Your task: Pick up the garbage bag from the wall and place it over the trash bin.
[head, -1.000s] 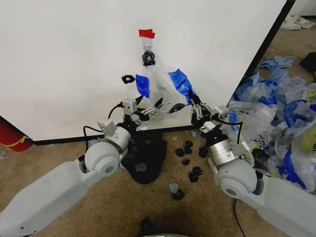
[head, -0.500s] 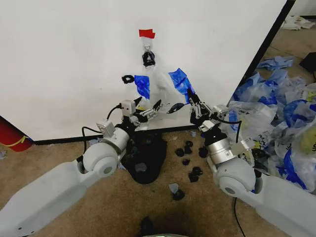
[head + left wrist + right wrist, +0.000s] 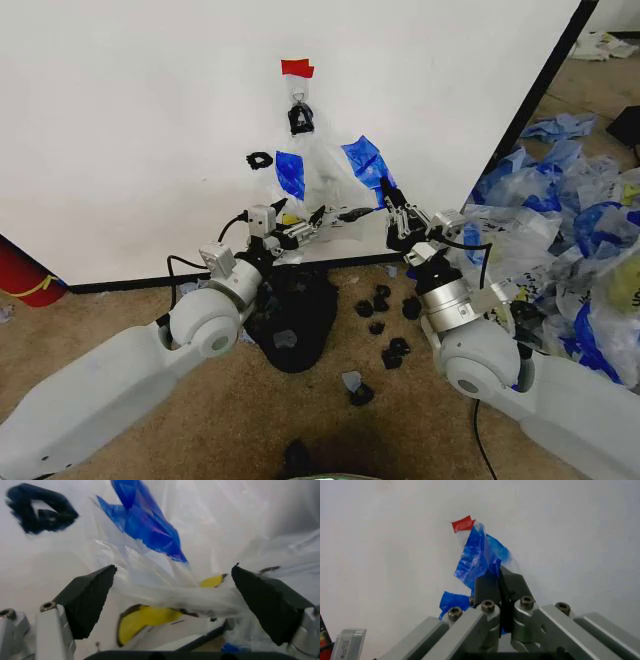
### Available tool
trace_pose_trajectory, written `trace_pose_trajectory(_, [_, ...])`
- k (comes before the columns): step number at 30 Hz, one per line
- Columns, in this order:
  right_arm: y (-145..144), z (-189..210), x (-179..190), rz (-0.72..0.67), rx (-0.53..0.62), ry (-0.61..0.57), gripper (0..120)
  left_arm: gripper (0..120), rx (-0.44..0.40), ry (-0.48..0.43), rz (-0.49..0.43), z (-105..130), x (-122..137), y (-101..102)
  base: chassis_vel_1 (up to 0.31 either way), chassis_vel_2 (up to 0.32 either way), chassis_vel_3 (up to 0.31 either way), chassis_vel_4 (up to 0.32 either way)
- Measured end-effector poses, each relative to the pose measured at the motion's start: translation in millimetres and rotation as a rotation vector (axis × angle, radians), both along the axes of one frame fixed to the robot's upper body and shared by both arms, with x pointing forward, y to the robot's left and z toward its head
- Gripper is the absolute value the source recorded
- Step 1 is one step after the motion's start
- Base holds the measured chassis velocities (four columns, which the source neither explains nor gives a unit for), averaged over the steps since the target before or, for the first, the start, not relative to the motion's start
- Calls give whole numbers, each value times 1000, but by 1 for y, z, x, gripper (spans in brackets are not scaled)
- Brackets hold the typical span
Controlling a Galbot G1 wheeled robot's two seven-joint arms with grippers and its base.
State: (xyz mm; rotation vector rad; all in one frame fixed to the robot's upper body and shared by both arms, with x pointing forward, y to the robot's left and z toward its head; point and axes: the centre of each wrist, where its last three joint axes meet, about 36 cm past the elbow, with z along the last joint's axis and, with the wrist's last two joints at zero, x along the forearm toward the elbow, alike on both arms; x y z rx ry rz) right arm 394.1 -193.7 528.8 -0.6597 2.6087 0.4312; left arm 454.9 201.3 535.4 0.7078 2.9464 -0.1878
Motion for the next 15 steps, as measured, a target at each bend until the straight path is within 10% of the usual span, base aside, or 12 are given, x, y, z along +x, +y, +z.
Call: trace_pose_trajectory(15, [0,-1,2,1,-1,-1,0,93,8,-6,12,0,1,1,0,0,0,0])
